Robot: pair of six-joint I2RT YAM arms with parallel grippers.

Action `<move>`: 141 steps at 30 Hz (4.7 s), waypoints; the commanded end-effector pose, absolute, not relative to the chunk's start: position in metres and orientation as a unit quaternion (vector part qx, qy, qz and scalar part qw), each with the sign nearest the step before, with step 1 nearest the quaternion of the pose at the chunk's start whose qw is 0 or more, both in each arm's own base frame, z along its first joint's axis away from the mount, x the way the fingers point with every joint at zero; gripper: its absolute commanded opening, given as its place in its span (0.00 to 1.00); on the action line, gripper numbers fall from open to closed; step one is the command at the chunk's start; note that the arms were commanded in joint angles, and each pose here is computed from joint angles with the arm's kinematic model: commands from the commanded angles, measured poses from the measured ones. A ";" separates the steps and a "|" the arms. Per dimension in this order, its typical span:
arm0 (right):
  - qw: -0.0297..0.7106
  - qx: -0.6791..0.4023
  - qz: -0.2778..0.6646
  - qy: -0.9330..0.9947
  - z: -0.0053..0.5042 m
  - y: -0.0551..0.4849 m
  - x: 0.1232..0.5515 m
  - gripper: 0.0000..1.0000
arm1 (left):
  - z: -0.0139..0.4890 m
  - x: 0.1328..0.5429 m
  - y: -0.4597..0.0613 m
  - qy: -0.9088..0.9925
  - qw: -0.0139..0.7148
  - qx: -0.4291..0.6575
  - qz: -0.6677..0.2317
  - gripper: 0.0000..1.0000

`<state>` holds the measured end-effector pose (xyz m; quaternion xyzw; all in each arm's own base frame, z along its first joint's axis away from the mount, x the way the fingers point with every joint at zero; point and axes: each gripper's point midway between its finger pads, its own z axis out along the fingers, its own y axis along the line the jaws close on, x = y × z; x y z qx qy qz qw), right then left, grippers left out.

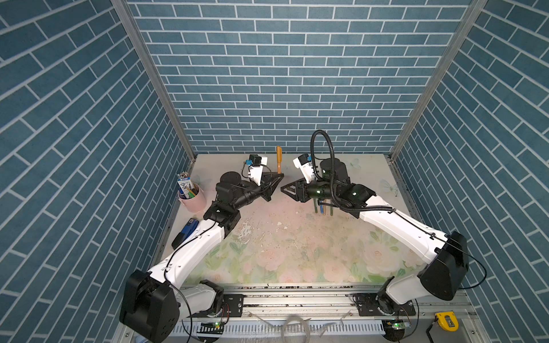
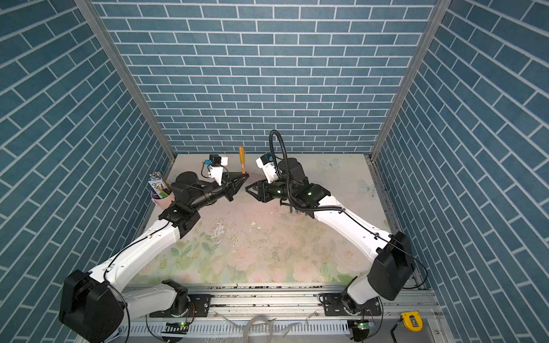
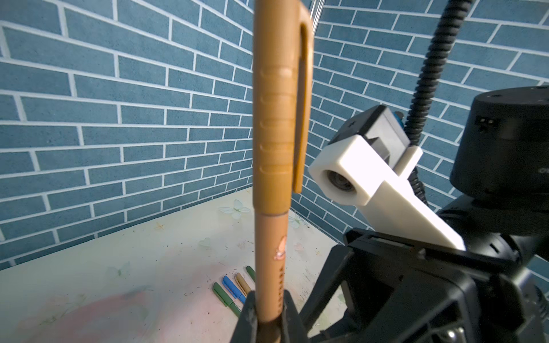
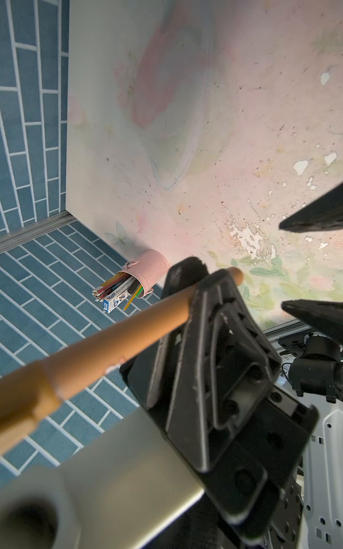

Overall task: Insert pens into pen caps
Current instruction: Put on the pen cap to the pen, then place the pen at the center of the table.

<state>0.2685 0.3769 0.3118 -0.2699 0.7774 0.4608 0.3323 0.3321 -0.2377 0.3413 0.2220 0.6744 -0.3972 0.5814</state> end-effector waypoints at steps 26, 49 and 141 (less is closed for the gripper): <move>0.424 -0.329 0.434 0.723 0.387 0.389 0.291 0.39 | 0.359 0.330 -0.239 0.653 0.598 0.220 -0.409 0.00; 0.439 -0.312 0.451 0.712 0.373 0.407 0.310 0.25 | 0.359 0.330 -0.240 0.652 0.595 0.216 -0.418 0.00; 0.119 -0.029 0.147 0.982 0.032 0.293 0.404 0.20 | 0.364 0.339 -0.182 0.682 0.659 0.104 -0.301 0.94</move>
